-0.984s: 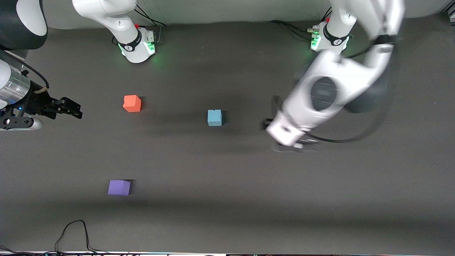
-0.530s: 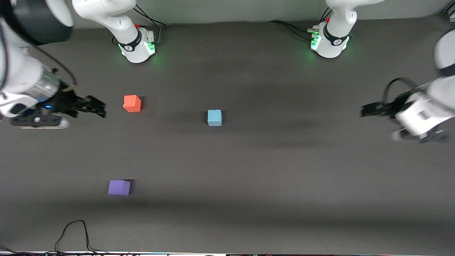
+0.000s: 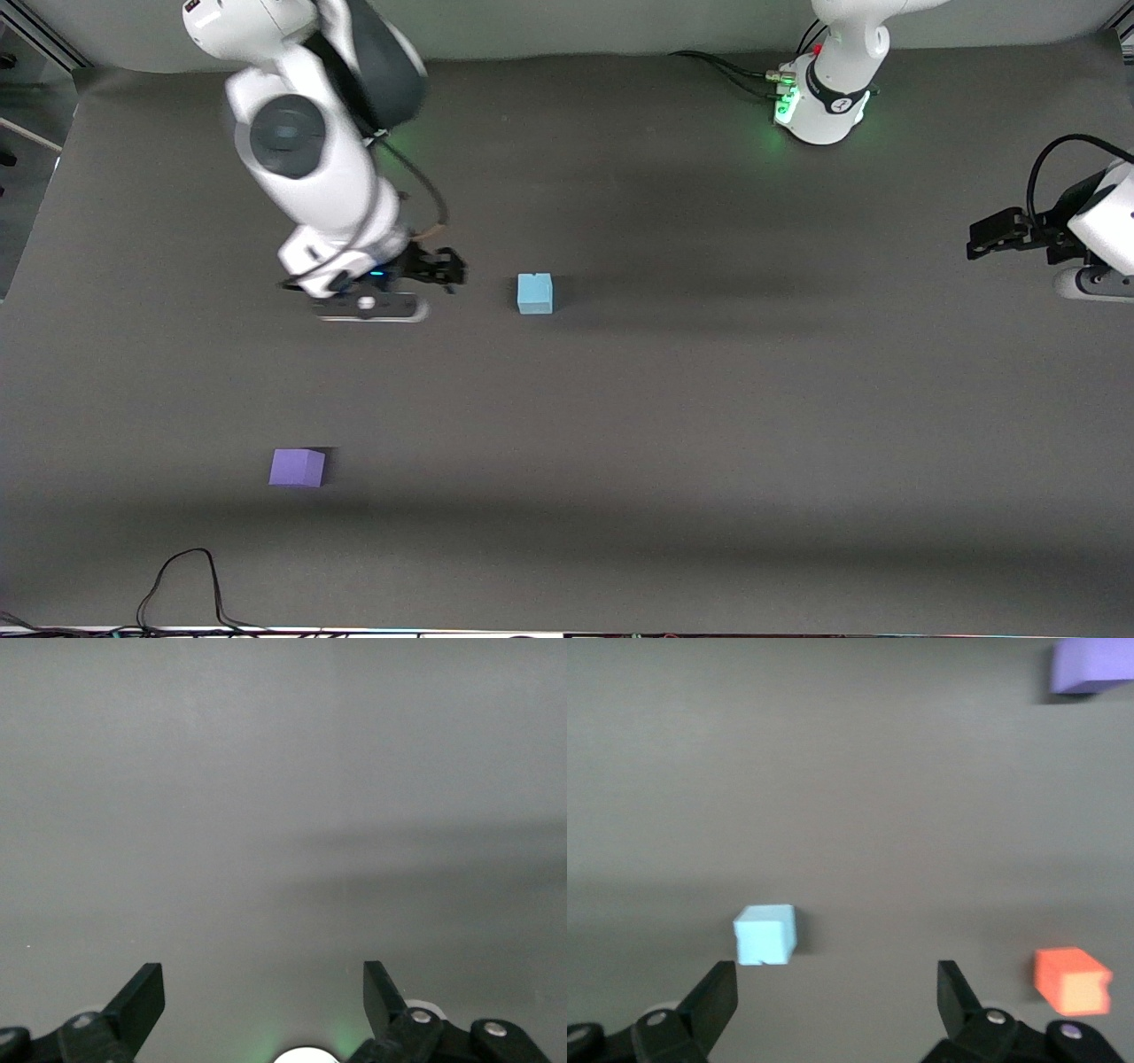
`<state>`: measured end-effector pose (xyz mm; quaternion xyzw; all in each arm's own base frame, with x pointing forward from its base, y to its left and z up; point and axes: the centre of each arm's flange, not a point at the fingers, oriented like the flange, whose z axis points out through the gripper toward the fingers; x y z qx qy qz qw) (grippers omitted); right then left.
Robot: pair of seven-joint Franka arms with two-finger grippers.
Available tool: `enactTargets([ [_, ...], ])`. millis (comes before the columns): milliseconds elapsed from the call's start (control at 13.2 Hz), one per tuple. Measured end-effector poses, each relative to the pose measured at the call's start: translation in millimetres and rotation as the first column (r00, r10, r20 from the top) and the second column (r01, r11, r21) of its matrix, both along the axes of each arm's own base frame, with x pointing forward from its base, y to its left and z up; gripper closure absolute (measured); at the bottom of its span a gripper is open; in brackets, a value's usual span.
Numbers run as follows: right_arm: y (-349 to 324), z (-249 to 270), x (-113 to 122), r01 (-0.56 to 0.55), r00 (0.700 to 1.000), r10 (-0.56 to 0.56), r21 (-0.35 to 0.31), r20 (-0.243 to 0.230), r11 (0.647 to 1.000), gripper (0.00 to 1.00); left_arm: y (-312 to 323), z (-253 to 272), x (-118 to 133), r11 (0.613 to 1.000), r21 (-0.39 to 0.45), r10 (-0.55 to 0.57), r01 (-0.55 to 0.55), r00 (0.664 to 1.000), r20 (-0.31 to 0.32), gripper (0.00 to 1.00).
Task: Place blue block between orange and purple blocks
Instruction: 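Lower the right gripper over the blue cube, then grasp the blue cube with the right gripper and carry it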
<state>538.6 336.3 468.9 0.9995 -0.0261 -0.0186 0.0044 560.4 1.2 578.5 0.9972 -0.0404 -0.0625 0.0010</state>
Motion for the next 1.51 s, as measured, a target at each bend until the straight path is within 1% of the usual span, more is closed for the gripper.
enactTargets([
  [303, 38.0, -79.7, -24.6, -0.004, 1.000, 0.004, 0.008, 0.025, 1.000, 0.00, 7.9, -3.0, 3.3, 1.000, 0.007, 0.010, -0.010, 1.000, 0.019, 0.00],
  [454, 49.4, -116.8, -42.0, -0.009, 0.999, 0.008, 0.022, 0.049, 1.000, 0.00, 9.9, -1.1, 3.4, 1.000, 0.012, 0.011, -0.012, 1.000, 0.024, 0.00],
  [605, 59.9, -153.0, -57.8, -0.023, 0.998, 0.021, 0.026, 0.061, 0.999, 0.00, 6.5, 2.2, 2.0, 1.000, 0.014, 0.006, -0.007, 1.000, 0.029, 0.00],
  [832, 76.2, -205.9, -83.2, -0.012, 0.994, 0.006, 0.056, 0.105, 0.998, 0.00, 3.1, 6.3, 0.0, 1.000, 0.014, 0.000, -0.001, 0.999, 0.036, 0.00],
  [984, 86.8, -237.6, -101.3, -0.003, 0.994, -0.003, 0.060, 0.112, 0.998, 0.00, 0.0, 6.8, -1.3, 1.000, 0.014, -0.005, 0.005, 1.000, 0.030, 0.00],
  [1135, 92.9, -254.4, -110.8, -0.004, 0.994, -0.002, 0.057, 0.111, 0.998, 0.00, -3.7, 7.1, -2.3, 1.000, 0.013, -0.018, 0.018, 1.000, 0.026, 0.00],
  [1362, 88.8, -264.9, -116.7, 0.002, 0.994, -0.008, 0.056, 0.111, 0.998, 0.00, -2.9, 7.6, -2.6, 0.999, 0.011, -0.041, 0.041, 0.999, 0.026, 0.00],
  [1438, 87.7, -268.3, -120.2, 0.000, 0.994, -0.005, 0.050, 0.106, 0.999, 0.02, -2.8, 7.6, -2.6, 0.999, 0.011, -0.044, 0.043, 0.999, 0.026, 0.00],
  [1514, 86.8, -270.9, -123.0, -0.002, 0.995, -0.003, 0.048, 0.104, 0.999, 0.02, -2.8, 7.6, -2.6, 0.999, 0.010, -0.046, 0.045, 0.999, 0.026, 0.00],
])
